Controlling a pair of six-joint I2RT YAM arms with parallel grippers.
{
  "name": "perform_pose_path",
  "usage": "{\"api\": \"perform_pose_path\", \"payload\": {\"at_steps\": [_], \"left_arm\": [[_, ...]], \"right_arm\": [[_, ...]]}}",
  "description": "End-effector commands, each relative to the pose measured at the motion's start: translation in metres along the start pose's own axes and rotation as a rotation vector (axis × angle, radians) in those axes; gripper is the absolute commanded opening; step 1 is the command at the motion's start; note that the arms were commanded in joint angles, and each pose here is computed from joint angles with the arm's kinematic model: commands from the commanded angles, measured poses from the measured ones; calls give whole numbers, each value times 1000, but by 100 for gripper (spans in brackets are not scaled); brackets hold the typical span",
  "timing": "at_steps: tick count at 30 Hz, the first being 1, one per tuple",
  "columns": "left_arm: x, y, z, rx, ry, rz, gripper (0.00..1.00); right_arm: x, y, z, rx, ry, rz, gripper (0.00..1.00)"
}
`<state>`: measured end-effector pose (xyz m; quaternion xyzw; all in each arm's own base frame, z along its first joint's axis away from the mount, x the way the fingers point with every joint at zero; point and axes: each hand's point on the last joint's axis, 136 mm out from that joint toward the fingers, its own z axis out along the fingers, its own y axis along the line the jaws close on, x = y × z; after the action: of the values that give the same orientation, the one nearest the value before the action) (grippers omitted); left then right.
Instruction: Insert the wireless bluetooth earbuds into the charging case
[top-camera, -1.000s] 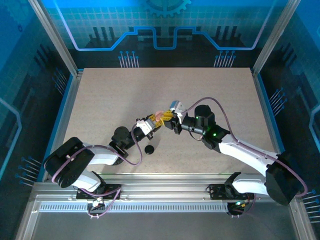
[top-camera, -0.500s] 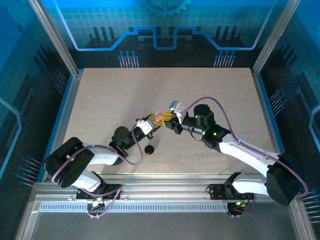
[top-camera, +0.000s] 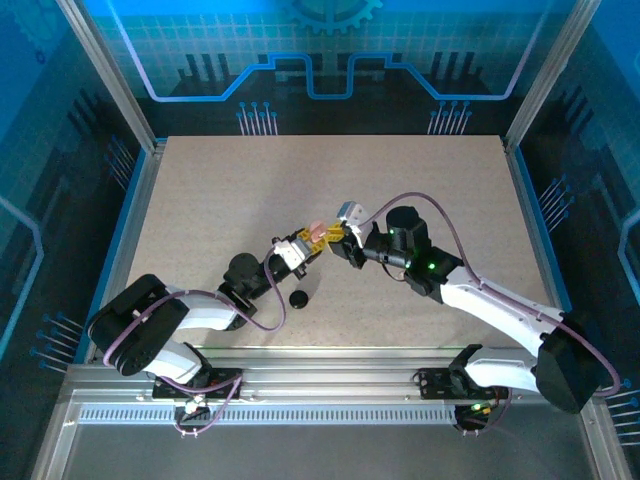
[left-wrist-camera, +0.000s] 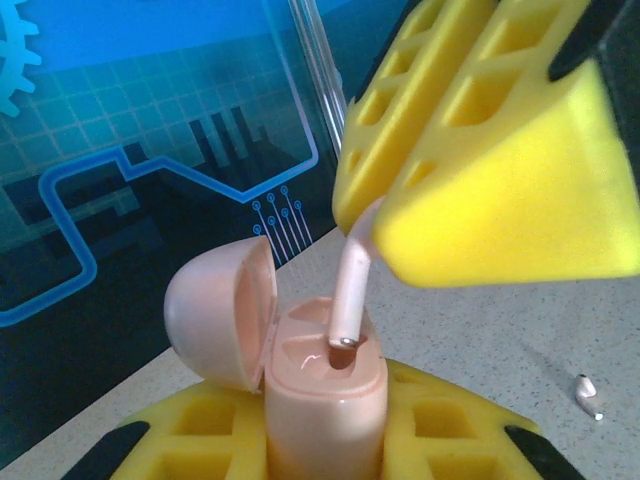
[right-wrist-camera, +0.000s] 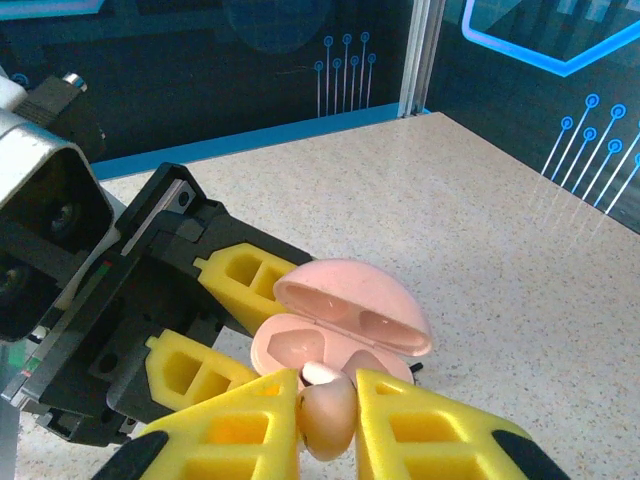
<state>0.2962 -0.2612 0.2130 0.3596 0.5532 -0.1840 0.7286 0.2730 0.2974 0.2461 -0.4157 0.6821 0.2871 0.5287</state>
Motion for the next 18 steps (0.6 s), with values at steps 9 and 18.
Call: {"api": "perform_pose_path", "payload": {"at_steps": [9, 18], "left_arm": [[-18, -3, -2, -1, -65, 62, 14], [-14, -4, -1, -2, -56, 78, 14]], "right_arm": [[-13, 0, -10, 44, 96, -107, 17], [-17, 12, -17, -5, 126, -182, 18]]}}
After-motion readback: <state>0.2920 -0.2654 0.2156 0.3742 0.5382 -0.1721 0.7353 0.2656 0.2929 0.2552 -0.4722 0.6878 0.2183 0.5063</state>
